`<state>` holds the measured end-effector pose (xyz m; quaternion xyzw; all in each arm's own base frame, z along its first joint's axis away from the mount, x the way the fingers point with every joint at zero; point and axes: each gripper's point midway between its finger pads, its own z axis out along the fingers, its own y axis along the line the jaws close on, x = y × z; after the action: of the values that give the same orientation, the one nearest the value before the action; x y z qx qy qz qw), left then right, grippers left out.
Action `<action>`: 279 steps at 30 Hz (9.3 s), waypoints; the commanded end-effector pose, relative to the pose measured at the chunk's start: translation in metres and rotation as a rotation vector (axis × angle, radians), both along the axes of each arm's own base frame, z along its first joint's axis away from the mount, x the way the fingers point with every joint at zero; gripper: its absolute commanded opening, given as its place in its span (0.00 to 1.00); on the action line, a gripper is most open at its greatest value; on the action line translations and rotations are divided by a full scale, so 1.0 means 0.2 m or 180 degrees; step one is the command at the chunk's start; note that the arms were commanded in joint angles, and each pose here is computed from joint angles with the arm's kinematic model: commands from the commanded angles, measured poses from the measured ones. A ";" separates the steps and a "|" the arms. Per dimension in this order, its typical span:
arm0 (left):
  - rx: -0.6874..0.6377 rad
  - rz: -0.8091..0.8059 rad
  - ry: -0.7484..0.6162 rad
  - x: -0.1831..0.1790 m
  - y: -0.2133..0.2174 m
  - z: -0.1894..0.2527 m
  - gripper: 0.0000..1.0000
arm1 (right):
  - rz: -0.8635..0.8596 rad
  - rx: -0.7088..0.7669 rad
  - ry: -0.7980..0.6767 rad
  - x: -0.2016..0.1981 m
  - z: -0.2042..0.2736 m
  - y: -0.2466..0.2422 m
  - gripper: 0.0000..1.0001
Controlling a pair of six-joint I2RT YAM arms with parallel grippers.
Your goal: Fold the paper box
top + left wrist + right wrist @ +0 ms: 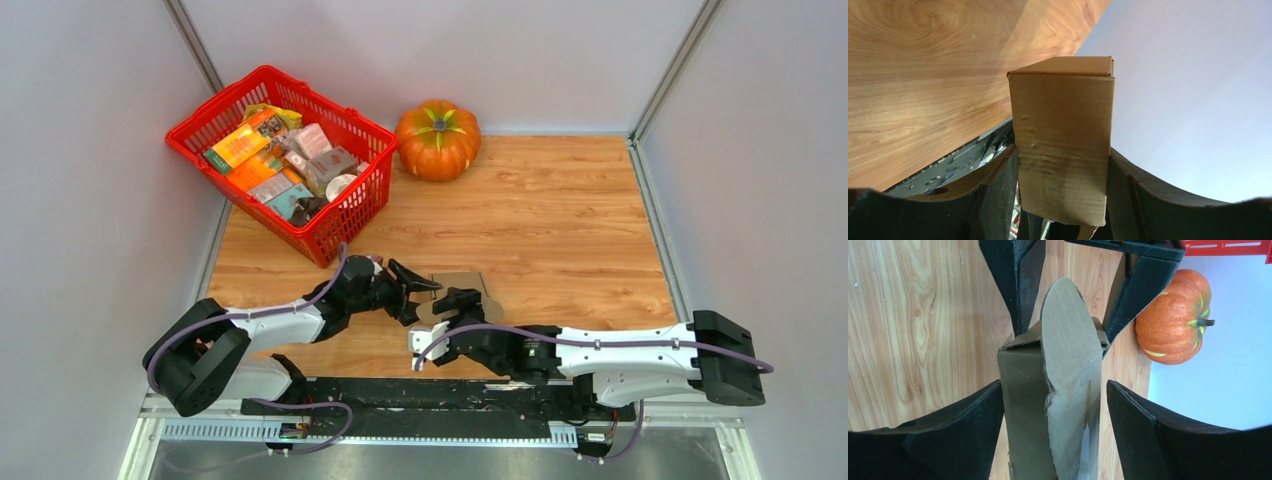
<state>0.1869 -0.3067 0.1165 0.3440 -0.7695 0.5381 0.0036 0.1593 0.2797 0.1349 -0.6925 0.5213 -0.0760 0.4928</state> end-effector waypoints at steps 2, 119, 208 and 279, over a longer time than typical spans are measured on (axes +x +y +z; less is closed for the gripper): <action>-0.0122 -0.0036 -0.0129 0.00 -0.01 0.09 0.40 | -0.0042 0.0204 0.0073 0.01 0.07 0.07 0.72; 0.2156 -0.2772 -0.3921 -0.26 0.10 0.21 0.63 | -0.0741 0.0890 0.2391 -0.06 0.02 -0.04 1.00; 0.1620 -0.2391 -0.3550 -0.19 -0.08 0.45 0.60 | -0.2933 0.1784 0.2940 -0.14 -0.02 -0.33 0.52; 0.1170 -0.3102 -0.2730 -0.20 -0.33 0.05 0.43 | -0.3385 0.1816 0.3217 -0.19 0.13 -0.19 0.01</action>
<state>0.1469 -0.3690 0.1182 -0.2878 -0.8592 0.4086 -0.1098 0.1209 0.2356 0.1542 -0.1835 0.9434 0.1340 0.2415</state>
